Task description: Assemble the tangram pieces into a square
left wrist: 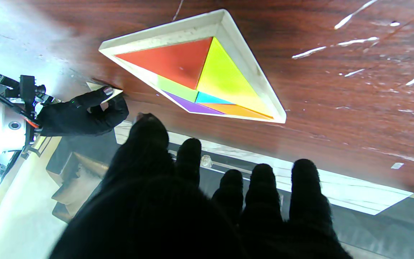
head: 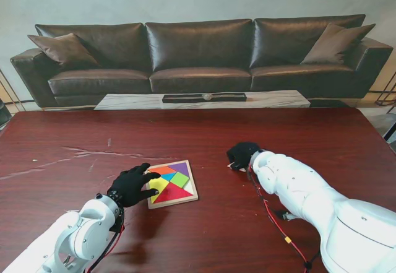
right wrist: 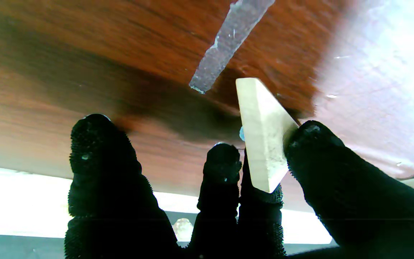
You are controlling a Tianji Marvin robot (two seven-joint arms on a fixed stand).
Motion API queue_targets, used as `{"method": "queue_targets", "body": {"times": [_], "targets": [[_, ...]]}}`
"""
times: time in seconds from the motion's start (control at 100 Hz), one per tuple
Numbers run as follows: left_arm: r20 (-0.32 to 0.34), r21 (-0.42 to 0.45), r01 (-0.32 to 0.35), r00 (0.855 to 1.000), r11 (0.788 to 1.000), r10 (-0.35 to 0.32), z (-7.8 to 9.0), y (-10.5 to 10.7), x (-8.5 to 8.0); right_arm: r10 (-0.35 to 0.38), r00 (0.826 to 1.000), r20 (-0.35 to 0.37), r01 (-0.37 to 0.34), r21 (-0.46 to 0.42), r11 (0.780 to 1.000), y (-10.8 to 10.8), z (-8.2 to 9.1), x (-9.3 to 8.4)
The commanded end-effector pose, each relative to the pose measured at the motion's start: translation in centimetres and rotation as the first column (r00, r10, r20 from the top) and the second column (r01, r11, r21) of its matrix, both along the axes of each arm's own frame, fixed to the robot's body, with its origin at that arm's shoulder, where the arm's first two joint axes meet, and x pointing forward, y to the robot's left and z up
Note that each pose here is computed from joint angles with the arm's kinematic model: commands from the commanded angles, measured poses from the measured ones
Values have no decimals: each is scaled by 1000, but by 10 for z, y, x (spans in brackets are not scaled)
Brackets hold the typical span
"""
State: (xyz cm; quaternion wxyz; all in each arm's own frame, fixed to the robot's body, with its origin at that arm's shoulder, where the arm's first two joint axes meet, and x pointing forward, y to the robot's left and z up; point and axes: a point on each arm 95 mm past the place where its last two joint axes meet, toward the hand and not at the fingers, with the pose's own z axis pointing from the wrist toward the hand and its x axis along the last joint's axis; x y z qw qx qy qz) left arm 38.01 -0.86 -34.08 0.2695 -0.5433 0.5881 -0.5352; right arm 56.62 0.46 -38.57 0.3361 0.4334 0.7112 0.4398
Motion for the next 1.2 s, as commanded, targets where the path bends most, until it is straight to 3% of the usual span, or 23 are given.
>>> {"method": "queue_targets", "body": {"times": [0.0, 0.4, 1.19], "targets": [[0, -7, 0, 1000, 1000, 0, 2, -2, -1, -2, 995, -96, -3, -50, 999, -10, -34, -23], [3, -2, -4, 1000, 1000, 4, 1, -1, -1, 2, 996, -88, -4, -24, 1000, -9, -36, -24], [14, 2, -13, 1000, 1000, 13, 2, 1, -2, 31, 996, -84, -29, 28, 999, 0, -18, -19]]}}
